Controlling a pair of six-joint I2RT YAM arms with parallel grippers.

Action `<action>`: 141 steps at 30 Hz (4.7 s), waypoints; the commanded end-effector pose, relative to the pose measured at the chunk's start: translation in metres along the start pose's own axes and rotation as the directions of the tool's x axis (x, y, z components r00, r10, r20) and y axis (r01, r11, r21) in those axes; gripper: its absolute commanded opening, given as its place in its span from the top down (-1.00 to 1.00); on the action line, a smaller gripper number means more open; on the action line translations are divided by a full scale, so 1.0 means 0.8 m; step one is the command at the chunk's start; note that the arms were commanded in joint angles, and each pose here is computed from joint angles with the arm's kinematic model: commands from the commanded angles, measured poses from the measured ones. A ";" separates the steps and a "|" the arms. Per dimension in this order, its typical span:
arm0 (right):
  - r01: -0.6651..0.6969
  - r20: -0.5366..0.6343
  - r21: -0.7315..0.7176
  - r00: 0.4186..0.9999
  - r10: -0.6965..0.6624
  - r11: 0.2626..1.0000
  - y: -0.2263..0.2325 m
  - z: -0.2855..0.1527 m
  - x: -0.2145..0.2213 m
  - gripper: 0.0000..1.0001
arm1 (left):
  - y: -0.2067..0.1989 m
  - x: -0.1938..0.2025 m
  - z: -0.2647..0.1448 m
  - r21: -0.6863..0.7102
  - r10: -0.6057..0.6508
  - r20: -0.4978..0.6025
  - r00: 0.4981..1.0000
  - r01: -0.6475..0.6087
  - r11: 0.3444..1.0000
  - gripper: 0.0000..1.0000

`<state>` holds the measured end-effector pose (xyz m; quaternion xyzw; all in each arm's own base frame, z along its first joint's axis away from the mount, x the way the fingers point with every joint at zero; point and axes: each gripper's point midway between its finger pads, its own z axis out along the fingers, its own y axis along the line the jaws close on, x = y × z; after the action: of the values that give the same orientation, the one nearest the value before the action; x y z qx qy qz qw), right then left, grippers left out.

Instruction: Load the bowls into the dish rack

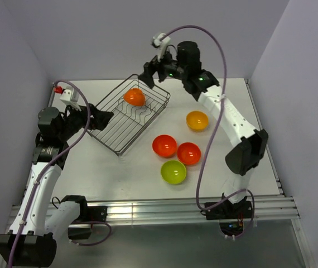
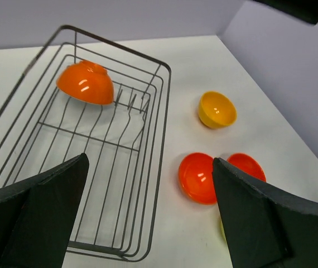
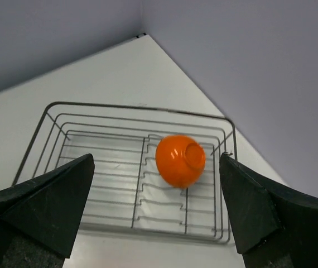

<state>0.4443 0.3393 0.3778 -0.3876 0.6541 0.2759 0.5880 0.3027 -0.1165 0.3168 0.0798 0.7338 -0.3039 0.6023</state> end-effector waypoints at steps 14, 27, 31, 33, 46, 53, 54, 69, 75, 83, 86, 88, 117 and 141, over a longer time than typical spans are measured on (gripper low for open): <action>-0.376 -0.392 0.235 0.807 0.441 0.896 -0.011 -0.246 0.209 -0.93 | -0.059 0.120 0.019 0.324 0.142 -0.377 0.915 -0.013 0.946 -0.81; -0.565 -0.208 0.446 0.689 0.695 0.694 -0.044 -0.335 0.230 -0.93 | -0.139 0.262 0.063 0.298 0.173 -0.664 0.728 0.045 0.954 -0.48; -0.566 -0.199 0.470 0.680 0.706 0.678 -0.046 -0.348 0.235 -0.92 | -0.162 0.291 0.073 0.315 0.199 -0.709 0.676 0.051 0.948 -0.46; -0.559 -0.204 0.476 0.681 0.704 0.679 -0.044 -0.351 0.235 -0.92 | -0.178 0.303 0.071 0.333 0.214 -0.719 0.661 0.058 0.941 -0.45; -0.522 -0.190 0.490 0.718 0.670 0.698 -0.043 -0.365 0.218 -0.92 | -0.203 0.381 0.080 0.318 0.265 -0.814 0.517 0.014 0.948 -0.27; -0.513 -0.185 0.501 0.723 0.666 0.697 -0.049 -0.369 0.217 -0.93 | -0.201 0.403 0.075 0.314 0.275 -0.835 0.476 0.003 0.949 -0.20; -0.513 -0.187 0.502 0.721 0.667 0.696 -0.051 -0.369 0.218 -0.93 | -0.200 0.407 0.074 0.310 0.273 -0.841 0.466 0.002 0.951 -0.16; -0.500 -0.177 0.503 0.739 0.650 0.705 -0.055 -0.372 0.210 -0.95 | -0.202 0.406 0.067 0.313 0.287 -0.831 0.477 -0.025 0.949 0.76; -0.493 -0.150 0.501 0.760 0.632 0.712 -0.056 -0.372 0.198 -0.97 | -0.224 0.371 0.045 0.375 0.302 -0.798 0.521 0.038 0.926 0.99; -0.556 -0.060 0.411 0.774 0.630 0.722 -0.055 -0.356 0.160 -0.99 | -0.237 0.208 0.082 0.433 0.275 -0.569 0.775 -0.002 0.901 1.00; -0.580 -0.032 0.357 0.776 0.631 0.732 -0.054 -0.348 0.141 -0.99 | -0.211 0.159 0.102 0.386 0.224 -0.526 0.820 -0.005 0.923 0.99; -0.592 -0.012 0.307 0.780 0.626 0.745 -0.050 -0.344 0.124 -0.99 | -0.198 0.123 0.115 0.361 0.183 -0.479 0.858 0.003 0.932 1.00; -0.842 -0.026 -0.028 0.540 0.842 0.539 0.063 -0.155 0.032 -0.99 | -0.098 -0.001 0.152 0.167 -0.270 -0.277 0.922 0.323 0.932 0.99; -0.848 -0.143 -0.158 0.526 0.838 0.505 0.105 -0.109 0.013 -0.93 | -0.106 0.007 0.148 0.200 -0.297 -0.305 0.905 0.365 0.909 0.99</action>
<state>0.3325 0.3072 0.3373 -0.0560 0.7759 0.5565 0.2917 0.3623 -0.2474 0.3035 0.0523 0.7956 -0.4562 0.3951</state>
